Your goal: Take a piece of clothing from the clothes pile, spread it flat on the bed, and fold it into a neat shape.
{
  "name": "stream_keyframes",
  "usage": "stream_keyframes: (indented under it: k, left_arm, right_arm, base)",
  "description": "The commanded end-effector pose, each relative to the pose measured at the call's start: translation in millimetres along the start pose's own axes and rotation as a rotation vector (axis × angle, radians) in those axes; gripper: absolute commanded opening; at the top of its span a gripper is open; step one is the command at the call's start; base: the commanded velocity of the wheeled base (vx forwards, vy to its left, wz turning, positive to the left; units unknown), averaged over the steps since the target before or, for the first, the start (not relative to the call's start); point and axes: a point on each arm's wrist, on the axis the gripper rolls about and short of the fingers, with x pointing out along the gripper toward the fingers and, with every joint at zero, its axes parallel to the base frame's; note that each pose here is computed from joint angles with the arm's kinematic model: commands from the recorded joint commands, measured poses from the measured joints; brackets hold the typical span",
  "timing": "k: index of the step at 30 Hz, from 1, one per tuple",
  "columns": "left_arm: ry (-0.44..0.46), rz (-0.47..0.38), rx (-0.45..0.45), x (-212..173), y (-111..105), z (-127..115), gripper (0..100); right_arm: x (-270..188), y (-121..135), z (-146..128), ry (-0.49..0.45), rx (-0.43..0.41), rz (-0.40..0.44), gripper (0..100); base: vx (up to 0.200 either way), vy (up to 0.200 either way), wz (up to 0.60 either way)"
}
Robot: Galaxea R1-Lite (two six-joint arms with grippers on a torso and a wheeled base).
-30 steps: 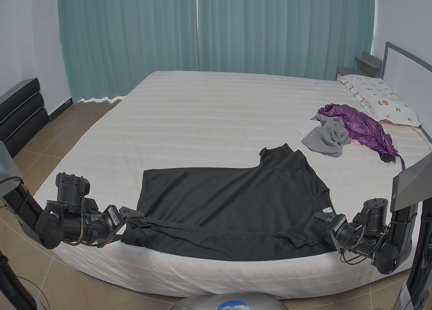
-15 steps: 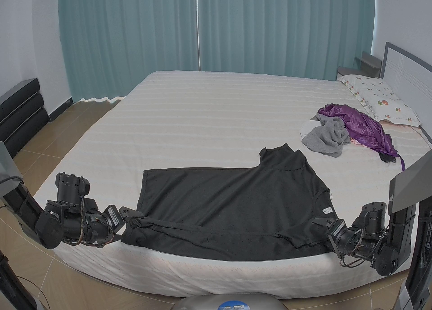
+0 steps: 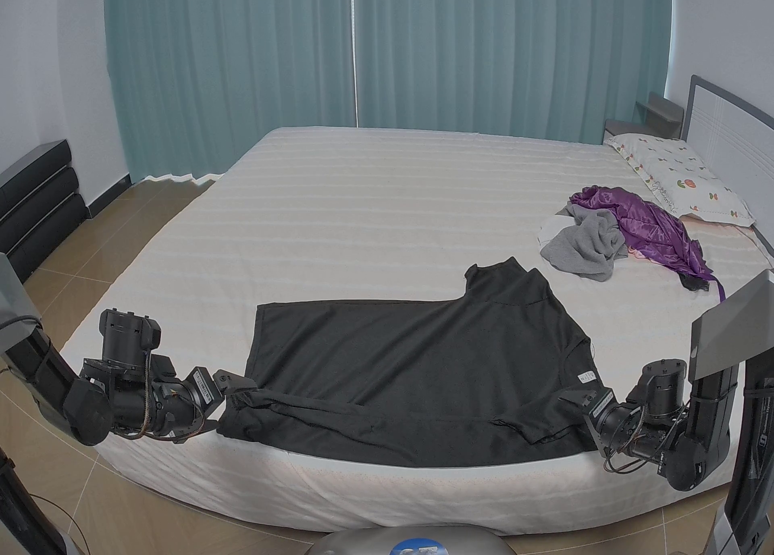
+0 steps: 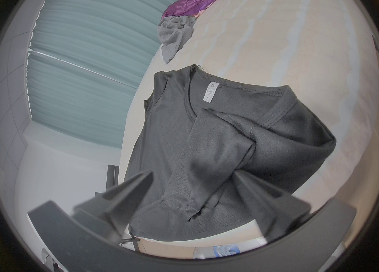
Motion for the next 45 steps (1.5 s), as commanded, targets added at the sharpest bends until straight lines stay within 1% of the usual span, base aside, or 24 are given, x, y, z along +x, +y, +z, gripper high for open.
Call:
stream_keyframes:
  k: [1, 10, 21, 28, 32, 38, 40, 41, 45]
  left_arm:
    - [0.000, 0.000, -0.001, 0, 0, 0, 100]
    - [-0.002, -0.002, 0.001, -1, -1, 0, 100]
    - [-0.001, -0.001, 0.001, 0, 0, 0, 100]
    - [-0.003, -0.002, -0.001, -1, 0, 0, 100]
    - [-0.004, 0.000, -0.002, -1, 0, 1, 100]
    - [-0.007, -0.003, -0.002, -2, 0, 1, 100]
    - [-0.008, -0.002, -0.002, -2, 0, 1, 100]
    - [-0.006, -0.004, -0.001, -2, 0, 1, 100]
    - [-0.007, -0.001, -0.004, -1, 0, 1, 100]
  right_arm:
    - [-1, 1, 1, -0.006, 0.002, 0.009, 0]
    - [-6, 2, 1, -0.009, 0.004, 0.012, 0]
    - [-38, 19, 3, -0.033, -0.001, 0.085, 0]
    - [-56, 25, -3, -0.018, -0.017, 0.113, 0]
    - [-60, 28, -2, -0.042, -0.017, 0.123, 0]
    - [-71, 36, 1, -0.069, -0.024, 0.165, 0]
    - [-73, 37, 1, -0.067, -0.024, 0.160, 0]
    - [-73, 35, 0, -0.057, -0.023, 0.142, 0]
    - [-73, 33, -3, -0.039, -0.026, 0.116, 0]
  base:
    - [0.000, 0.000, 0.00]
    - [0.000, 0.000, 0.00]
    - [0.000, 0.000, 0.00]
    - [0.000, 0.000, 0.00]
    - [0.000, 0.000, 0.00]
    - [0.000, 0.000, 0.00]
    - [0.000, 0.000, 0.00]
    - [0.000, 0.000, 0.00]
    - [0.000, 0.000, 0.00]
